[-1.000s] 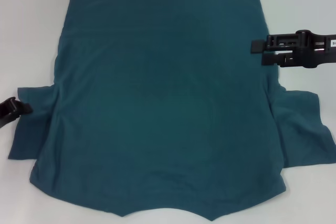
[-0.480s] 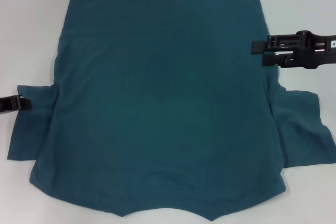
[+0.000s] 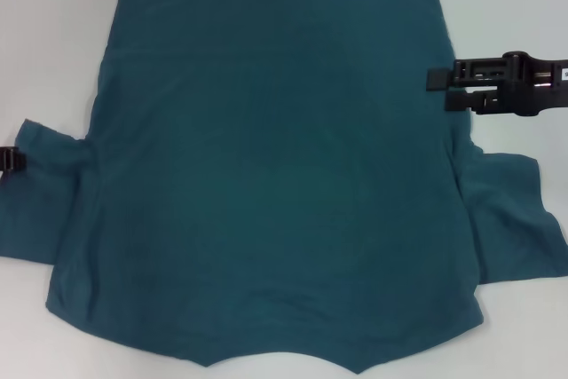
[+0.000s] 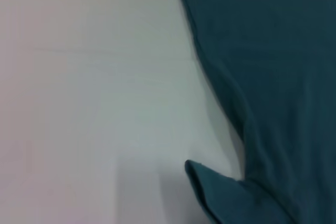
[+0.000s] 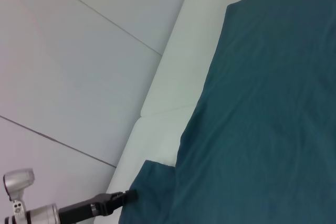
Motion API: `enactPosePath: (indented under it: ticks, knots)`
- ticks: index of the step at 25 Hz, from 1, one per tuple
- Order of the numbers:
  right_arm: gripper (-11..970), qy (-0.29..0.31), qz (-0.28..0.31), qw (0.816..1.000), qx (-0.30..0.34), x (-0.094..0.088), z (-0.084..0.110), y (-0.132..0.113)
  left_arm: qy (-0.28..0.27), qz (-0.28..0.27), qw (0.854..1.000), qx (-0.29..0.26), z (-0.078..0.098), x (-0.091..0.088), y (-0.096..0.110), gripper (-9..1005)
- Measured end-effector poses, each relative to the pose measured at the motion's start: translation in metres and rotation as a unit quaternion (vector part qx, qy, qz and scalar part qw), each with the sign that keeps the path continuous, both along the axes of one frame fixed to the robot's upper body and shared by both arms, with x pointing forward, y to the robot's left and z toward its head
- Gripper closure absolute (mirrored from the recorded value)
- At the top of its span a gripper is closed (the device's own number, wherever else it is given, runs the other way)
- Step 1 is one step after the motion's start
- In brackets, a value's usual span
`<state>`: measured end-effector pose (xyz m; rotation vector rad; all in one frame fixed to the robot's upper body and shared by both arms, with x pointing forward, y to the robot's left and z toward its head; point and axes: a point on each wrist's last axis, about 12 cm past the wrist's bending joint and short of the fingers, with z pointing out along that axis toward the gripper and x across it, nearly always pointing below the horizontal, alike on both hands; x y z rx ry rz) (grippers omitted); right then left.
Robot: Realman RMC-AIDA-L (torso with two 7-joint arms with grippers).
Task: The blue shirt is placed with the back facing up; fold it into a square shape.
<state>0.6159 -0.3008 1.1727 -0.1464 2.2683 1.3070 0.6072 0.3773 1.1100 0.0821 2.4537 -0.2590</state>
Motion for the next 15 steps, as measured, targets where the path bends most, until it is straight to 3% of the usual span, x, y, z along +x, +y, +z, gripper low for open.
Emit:
enactPosePath:
  ticks: [15]
  knots:
    - [201, 0.0, -0.001, 1.0, -0.002, 0.0, 0.0, 0.0, -0.003, -0.021, 0.998, 0.063, 0.021, 0.013, 0.002, 996]
